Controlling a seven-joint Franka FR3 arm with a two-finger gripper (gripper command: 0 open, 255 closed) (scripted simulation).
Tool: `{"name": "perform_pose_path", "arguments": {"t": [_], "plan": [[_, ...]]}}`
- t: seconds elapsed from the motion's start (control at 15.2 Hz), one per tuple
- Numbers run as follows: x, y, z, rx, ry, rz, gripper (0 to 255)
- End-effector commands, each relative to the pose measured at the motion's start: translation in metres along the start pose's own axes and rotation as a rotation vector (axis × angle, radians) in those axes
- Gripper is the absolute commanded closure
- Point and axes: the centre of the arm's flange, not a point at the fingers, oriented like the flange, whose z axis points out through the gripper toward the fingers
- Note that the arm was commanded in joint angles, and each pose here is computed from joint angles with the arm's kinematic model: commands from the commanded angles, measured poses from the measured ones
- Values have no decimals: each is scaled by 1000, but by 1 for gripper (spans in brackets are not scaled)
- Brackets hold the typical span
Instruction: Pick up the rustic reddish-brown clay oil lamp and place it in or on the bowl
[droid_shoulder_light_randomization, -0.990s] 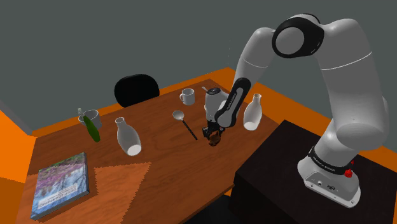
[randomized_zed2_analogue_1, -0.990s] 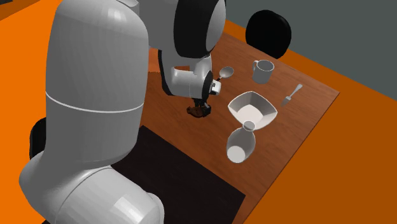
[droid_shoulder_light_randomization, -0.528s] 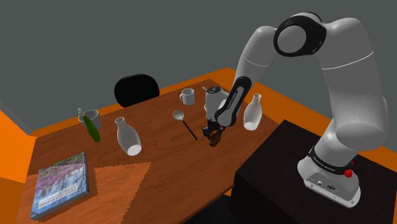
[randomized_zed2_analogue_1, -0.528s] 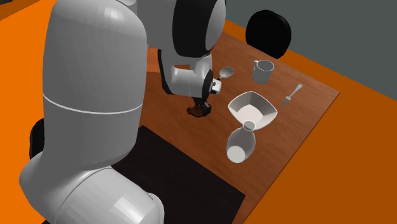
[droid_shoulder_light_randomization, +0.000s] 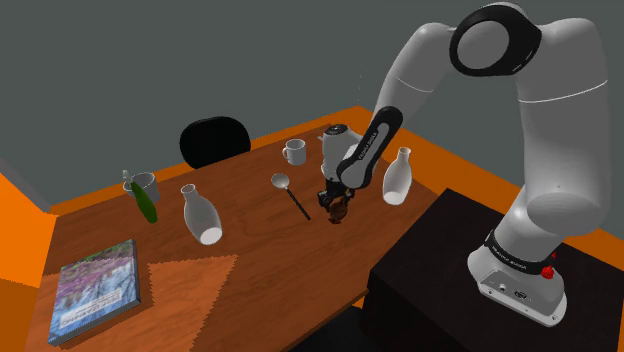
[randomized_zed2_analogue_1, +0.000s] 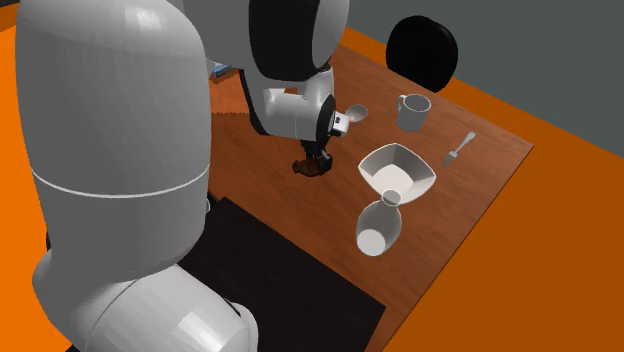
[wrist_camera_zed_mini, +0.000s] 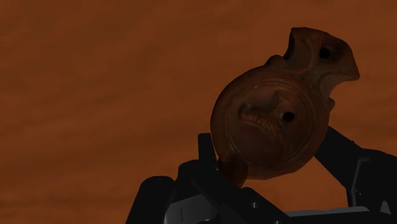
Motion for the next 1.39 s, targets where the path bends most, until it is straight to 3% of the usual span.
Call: {"name": "perform_pose_path", "arguments": {"t": [0.0,0.86,1.32], "plan": [[0,1,-10,0,0,0,255],[-1,3,-74,0,0,0,255],[78,52,-75,0,0,0,255]]}}
